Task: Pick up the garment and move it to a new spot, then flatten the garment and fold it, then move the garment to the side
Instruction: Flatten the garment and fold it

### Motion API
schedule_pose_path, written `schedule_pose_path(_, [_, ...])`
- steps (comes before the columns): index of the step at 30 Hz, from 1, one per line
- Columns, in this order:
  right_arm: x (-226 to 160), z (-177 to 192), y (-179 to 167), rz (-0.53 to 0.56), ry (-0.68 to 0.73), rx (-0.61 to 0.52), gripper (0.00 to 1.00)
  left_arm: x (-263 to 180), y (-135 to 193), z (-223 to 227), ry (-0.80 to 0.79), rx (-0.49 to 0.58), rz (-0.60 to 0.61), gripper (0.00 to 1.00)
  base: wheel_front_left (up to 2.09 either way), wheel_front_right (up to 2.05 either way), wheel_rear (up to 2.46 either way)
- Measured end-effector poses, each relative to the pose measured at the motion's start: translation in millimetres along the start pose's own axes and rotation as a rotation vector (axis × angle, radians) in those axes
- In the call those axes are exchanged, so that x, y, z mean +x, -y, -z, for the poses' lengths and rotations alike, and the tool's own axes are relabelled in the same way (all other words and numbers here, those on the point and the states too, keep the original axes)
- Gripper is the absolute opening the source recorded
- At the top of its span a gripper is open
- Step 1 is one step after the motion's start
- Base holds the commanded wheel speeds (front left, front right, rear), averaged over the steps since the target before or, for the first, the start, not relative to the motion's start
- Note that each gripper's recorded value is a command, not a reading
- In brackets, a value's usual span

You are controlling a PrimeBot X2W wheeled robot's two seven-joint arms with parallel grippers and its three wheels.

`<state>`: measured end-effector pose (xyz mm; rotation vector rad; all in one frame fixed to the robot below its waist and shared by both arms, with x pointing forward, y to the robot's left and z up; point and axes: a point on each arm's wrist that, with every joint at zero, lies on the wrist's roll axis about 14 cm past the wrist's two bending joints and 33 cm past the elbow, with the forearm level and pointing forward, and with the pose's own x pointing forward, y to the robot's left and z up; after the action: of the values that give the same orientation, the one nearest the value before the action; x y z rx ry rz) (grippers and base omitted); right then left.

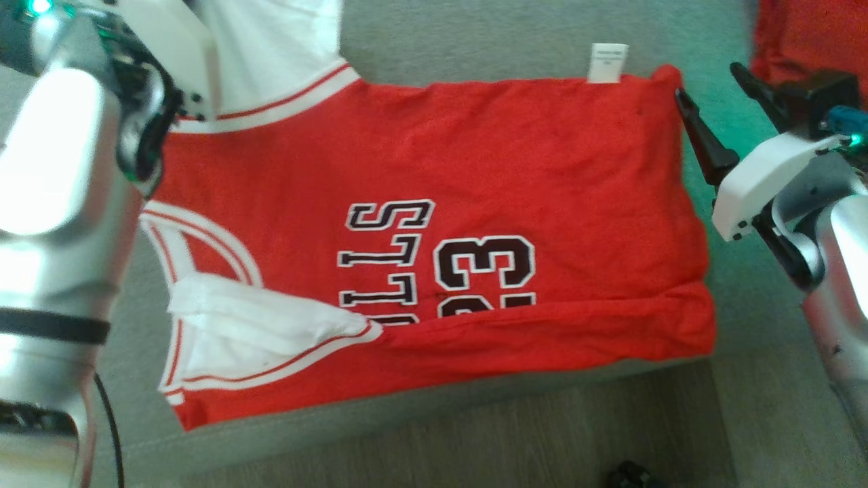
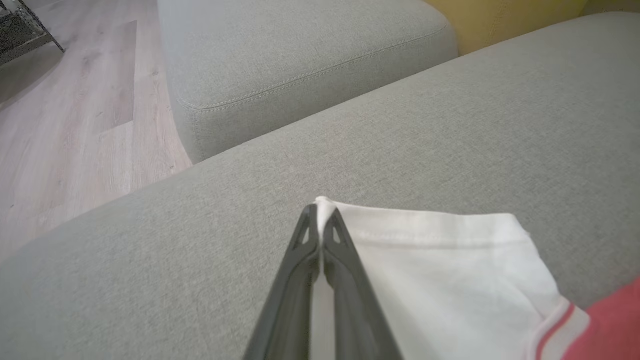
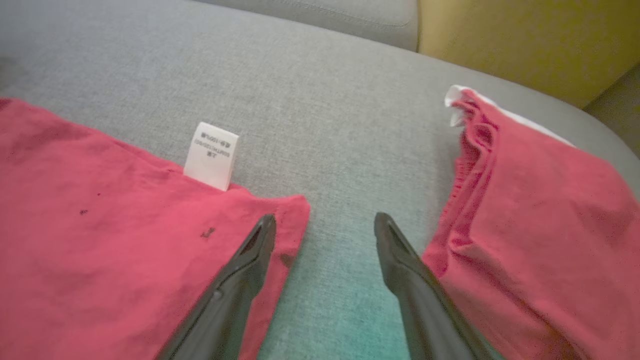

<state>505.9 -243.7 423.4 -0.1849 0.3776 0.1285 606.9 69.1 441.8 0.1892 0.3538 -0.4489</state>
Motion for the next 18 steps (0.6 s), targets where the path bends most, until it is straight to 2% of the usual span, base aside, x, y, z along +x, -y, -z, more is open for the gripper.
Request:
schedule_pose_path(8, [24,1,-19,-0.095,-0.047,-0.041,1.0,-31,2,-4,0.063,-0.011,-0.019,0.0,0.0,0.0,0.0])
schedule_pose_path(18, [47,15,-29,-0.153,-0.124,-0.064,1.0,-43,0,-2,0.07,-0.025,-0.033,0.0,0.0,0.0,0.0])
